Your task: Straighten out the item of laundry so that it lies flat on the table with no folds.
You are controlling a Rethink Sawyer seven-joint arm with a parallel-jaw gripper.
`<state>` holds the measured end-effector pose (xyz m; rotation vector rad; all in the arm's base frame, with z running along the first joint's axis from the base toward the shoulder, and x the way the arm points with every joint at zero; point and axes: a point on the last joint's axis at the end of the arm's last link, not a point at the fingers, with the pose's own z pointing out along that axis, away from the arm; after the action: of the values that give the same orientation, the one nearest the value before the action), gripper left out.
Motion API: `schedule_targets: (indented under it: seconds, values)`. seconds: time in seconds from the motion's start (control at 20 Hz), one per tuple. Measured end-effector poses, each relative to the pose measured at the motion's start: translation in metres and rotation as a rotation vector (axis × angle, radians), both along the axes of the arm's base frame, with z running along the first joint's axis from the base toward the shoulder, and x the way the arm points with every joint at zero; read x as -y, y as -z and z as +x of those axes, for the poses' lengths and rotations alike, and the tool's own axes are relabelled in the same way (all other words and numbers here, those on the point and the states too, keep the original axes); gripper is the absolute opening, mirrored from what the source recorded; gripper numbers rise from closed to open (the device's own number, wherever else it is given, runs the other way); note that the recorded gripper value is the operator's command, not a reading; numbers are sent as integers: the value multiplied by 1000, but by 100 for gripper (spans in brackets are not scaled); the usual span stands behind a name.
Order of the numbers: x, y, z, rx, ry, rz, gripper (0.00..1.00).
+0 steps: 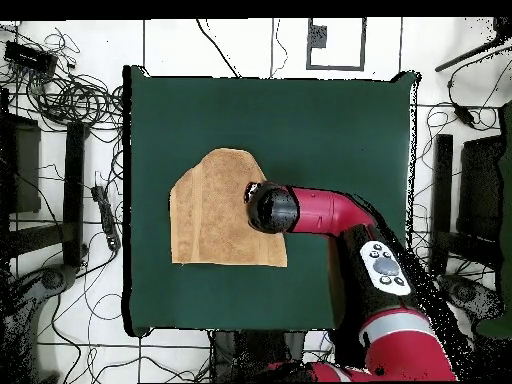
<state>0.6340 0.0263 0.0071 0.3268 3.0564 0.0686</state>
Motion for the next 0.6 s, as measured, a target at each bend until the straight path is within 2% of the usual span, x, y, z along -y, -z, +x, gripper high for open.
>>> schedule_targets:
  seconds: [0.2, 0.6]
  values:
    - [-2, -1, 3, 6, -4, -3, 100]
    - [17, 2, 12, 17, 22, -26, 100]
